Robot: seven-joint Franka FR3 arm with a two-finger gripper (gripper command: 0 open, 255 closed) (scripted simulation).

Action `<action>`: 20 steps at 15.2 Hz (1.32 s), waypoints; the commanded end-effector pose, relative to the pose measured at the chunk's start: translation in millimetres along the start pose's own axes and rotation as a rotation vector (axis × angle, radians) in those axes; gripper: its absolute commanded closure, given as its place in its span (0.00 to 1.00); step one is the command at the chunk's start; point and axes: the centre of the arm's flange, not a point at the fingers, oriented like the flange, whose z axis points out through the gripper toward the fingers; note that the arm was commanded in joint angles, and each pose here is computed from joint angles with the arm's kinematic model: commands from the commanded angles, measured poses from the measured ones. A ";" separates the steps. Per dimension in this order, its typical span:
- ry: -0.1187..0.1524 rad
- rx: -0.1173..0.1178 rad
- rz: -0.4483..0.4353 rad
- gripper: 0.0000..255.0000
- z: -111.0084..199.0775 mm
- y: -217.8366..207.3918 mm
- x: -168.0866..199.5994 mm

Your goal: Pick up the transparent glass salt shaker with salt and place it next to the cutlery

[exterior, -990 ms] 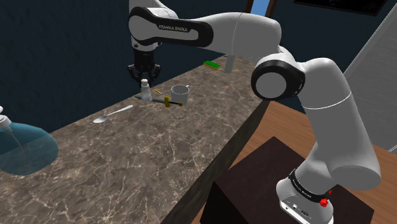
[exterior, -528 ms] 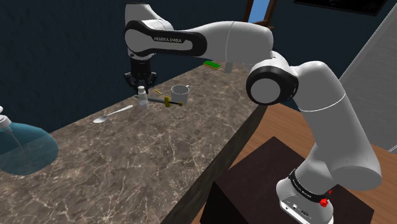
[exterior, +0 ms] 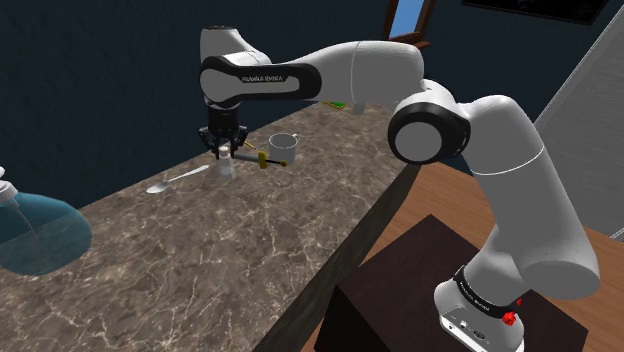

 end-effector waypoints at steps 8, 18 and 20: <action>0.001 0.001 0.000 0.00 2.7 -0.2 -0.5; 0.001 0.001 0.000 0.00 -47.3 -0.1 -0.6; 0.001 0.001 0.000 0.00 -47.3 -0.1 -0.6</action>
